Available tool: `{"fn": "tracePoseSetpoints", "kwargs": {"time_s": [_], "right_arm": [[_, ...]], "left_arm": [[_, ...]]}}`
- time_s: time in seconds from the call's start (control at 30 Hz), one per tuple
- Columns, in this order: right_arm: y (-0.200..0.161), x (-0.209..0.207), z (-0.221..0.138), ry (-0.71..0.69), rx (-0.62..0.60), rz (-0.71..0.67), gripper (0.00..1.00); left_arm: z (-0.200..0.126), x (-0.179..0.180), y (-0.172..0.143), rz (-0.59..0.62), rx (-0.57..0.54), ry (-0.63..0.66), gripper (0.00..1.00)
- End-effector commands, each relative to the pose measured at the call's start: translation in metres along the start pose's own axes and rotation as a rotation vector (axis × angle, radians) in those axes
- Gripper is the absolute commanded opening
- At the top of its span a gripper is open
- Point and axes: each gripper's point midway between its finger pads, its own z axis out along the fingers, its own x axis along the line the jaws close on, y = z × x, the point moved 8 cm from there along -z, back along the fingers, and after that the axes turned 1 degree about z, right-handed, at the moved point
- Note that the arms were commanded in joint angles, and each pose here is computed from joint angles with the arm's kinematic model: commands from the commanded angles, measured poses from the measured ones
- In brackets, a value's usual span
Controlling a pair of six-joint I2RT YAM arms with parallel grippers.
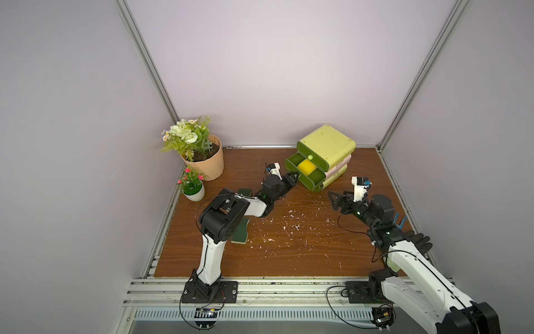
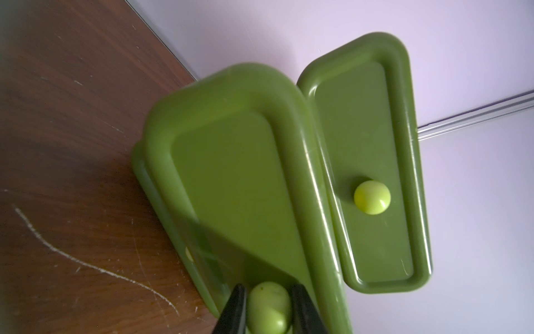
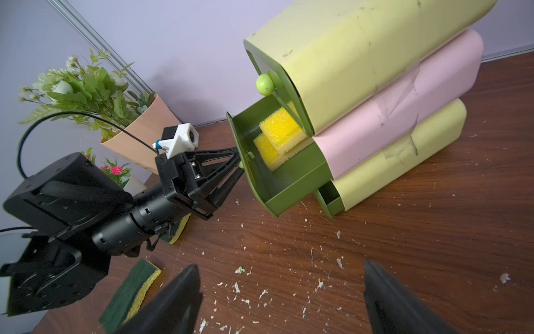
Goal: Take the sponge out of the drawer
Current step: Open the drawer in the storage box.
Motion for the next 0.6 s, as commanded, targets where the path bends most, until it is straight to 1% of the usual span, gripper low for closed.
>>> {"fn": "tracePoseSetpoints", "kwargs": {"time_s": [0.0,0.1,0.23,0.37,0.47,0.57], "right_arm": [[0.007,0.004,0.0,0.016,-0.031,-0.023,0.91],[0.007,0.004,-0.001,0.015,-0.031,-0.023,0.91],[0.007,0.004,-0.001,0.016,-0.032,-0.023,0.91],[0.007,0.004,0.0,0.015,-0.03,-0.022,0.91],[0.007,0.004,0.0,0.015,-0.029,-0.021,0.91],[0.006,0.004,0.0,0.015,-0.028,-0.021,0.91]], "left_arm": [[-0.01,-0.022,0.005,0.034,-0.028,-0.085,0.2],[-0.017,-0.02,0.004,0.038,-0.035,-0.076,0.21],[-0.024,-0.018,0.003,0.044,-0.042,-0.063,0.24],[-0.028,-0.015,0.002,0.043,-0.039,-0.055,0.32],[-0.03,-0.015,0.001,0.051,-0.042,-0.049,0.44],[-0.034,-0.013,0.001,0.055,-0.049,-0.039,0.52]]}}
